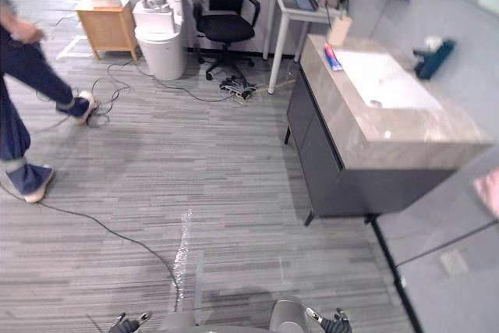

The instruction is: Organize washtable

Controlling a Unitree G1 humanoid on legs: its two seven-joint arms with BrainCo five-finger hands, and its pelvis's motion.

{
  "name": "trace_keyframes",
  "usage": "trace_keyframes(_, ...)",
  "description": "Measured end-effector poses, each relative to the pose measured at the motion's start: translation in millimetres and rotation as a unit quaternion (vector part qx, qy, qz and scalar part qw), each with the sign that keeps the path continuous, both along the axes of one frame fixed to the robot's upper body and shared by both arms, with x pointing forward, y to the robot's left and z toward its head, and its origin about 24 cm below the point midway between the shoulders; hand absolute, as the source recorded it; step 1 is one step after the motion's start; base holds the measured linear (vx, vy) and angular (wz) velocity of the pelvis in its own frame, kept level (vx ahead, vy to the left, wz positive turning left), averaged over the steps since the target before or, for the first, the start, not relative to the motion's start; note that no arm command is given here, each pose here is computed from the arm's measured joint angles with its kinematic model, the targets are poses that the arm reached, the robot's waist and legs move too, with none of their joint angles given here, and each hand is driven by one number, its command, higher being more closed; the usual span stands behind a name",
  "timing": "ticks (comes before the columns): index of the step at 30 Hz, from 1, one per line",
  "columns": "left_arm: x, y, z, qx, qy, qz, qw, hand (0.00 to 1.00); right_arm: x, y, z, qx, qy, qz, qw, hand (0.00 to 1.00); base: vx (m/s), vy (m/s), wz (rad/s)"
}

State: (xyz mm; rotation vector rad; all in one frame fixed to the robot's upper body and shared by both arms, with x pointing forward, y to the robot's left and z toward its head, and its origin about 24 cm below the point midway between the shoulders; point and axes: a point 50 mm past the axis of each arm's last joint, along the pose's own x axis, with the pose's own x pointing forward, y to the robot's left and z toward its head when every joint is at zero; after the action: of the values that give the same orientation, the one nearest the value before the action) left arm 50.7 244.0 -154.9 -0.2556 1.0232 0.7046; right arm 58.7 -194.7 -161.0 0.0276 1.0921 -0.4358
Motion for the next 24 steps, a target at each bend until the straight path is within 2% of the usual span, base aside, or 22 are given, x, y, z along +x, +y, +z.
trace_keyframes(1, -2.5, 3.3, -0.1, 0.001, 0.007, 0.002, 1.000, 0.00, -2.6, 6.4, -1.9, 0.010, 0.006, -0.002, 1.000, 0.00, 0.29, 0.036, 0.65)
trace_keyframes(4, -0.1, -4.5, -2.9, -0.013, 0.014, -0.006, 1.000, 0.00, 1.3, -1.2, -1.2, 0.007, 0.004, -0.006, 1.000, 0.00, 0.34, -0.011, 0.33)
trace_keyframes(9, -7.6, -14.3, -7.6, -0.018, 0.045, -0.066, 0.997, 0.00, -29.2, -6.9, -4.3, 0.014, 0.042, -0.044, 0.998, 0.00, 0.46, -0.296, 0.41)
trace_keyframes(12, -27.6, -30.2, -13.1, -0.052, 0.068, -0.060, 0.995, 0.00, -41.3, -21.4, -2.9, 0.000, 0.053, -0.072, 0.996, 0.00, 0.63, -0.292, -0.27)
trace_keyframes(15, -27.7, -26.0, -12.5, -0.053, 0.069, -0.060, 0.994, 0.00, -40.7, -21.4, -2.9, 0.003, 0.051, -0.083, 0.995, 0.00, 0.58, -0.230, -0.77)
trace_keyframes(17, -21.1, -17.8, -9.4, -0.038, 0.058, -0.065, 0.995, 0.00, -28.6, -18.1, -2.9, 0.009, 0.037, -0.079, 0.996, 0.00, 0.69, -0.199, -1.03)
trace_keyframes(19, -14.9, -1.5, -3.7, -0.009, 0.046, -0.069, 0.996, 0.00, -0.1, -8.1, -1.2, 0.013, 0.008, -0.044, 0.999, 0.00, 0.57, -0.106, -1.26)
trace_keyframes(24, 4.5, 0.2, 1.0, -0.001, 0.005, -0.056, 0.998, 0.00, 59.3, 2.0, 17.0, 0.004, -0.094, 0.007, 0.996, 0.00, 0.40, 0.128, -1.24)
